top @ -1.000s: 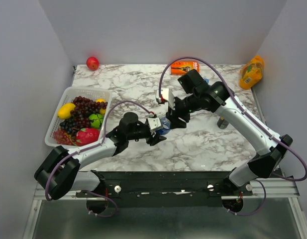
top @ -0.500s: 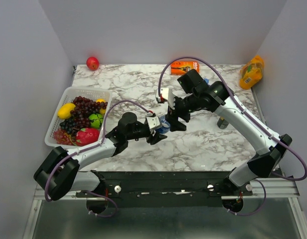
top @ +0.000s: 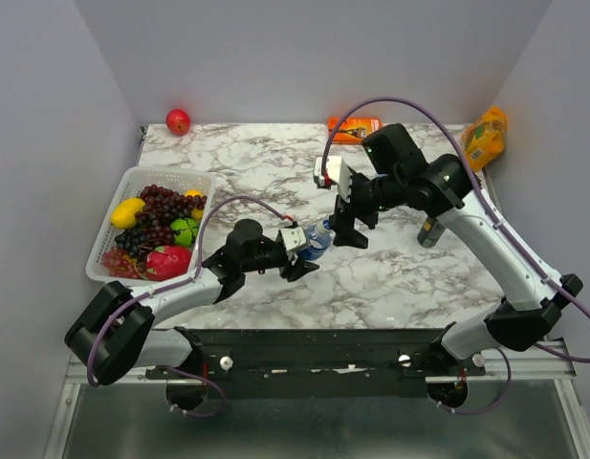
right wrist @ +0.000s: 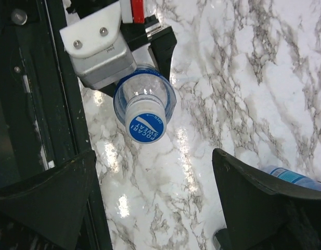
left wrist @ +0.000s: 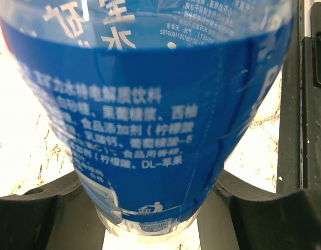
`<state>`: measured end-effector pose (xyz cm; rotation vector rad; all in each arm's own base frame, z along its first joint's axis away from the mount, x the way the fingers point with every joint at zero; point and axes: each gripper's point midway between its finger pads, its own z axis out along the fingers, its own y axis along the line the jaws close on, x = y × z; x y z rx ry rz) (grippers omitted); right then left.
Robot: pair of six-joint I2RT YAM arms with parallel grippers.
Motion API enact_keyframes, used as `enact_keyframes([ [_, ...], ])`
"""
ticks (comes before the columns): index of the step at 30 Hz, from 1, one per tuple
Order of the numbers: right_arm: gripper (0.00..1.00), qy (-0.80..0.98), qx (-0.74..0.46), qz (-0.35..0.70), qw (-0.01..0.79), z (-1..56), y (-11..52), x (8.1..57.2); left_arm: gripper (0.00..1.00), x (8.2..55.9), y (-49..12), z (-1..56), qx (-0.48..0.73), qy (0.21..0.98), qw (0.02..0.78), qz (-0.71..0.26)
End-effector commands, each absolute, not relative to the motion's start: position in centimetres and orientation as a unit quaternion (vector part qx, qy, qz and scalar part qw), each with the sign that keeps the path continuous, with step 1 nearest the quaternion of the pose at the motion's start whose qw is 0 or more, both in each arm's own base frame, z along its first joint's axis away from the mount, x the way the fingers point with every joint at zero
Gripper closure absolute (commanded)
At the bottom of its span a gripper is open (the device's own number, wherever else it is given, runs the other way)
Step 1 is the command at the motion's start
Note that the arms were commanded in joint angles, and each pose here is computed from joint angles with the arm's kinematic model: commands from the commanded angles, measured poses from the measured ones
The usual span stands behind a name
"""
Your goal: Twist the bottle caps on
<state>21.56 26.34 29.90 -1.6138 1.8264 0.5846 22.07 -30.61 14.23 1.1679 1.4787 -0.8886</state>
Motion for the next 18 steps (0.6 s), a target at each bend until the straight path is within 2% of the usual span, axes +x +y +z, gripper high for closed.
enact_keyframes([
  [1,0.03,0.687,-0.59,0.24,0.35,33.0,26.6,21.6,1.0,22.7,-30.5,14.7,0.476,0.61,0.521,-0.36],
  [3,0.09,0.679,-0.588,0.246,0.364,33.9,27.1,22.1,1.0,22.7,-30.5,14.7,0.478,0.608,0.522,-0.36],
  [4,0.18,0.677,-0.589,0.25,0.364,34.1,27.4,22.1,1.0,22.7,-30.5,14.7,0.479,0.608,0.522,-0.359],
  [6,0.29,0.668,-0.594,0.266,0.361,34.5,28.1,22.1,1.0,22.8,-30.5,14.6,0.482,0.606,0.522,-0.357],
  [7,0.41,0.664,-0.598,0.273,0.358,34.6,28.4,22.0,1.0,22.8,-30.5,14.8,0.483,0.604,0.524,-0.357],
  [9,0.5,0.662,-0.601,0.281,0.35,34.4,28.8,22.0,1.0,22.8,-30.6,14.7,0.485,0.604,0.522,-0.357],
  [10,0.52,0.661,-0.602,0.283,0.347,34.3,29.0,22.1,1.0,22.8,-30.6,14.8,0.486,0.603,0.524,-0.356],
  [18,0.53,0.66,-0.618,0.284,0.32,32.4,29.2,22.1,1.0,23.1,-30.7,15.2,0.483,0.6,0.528,-0.356],
])
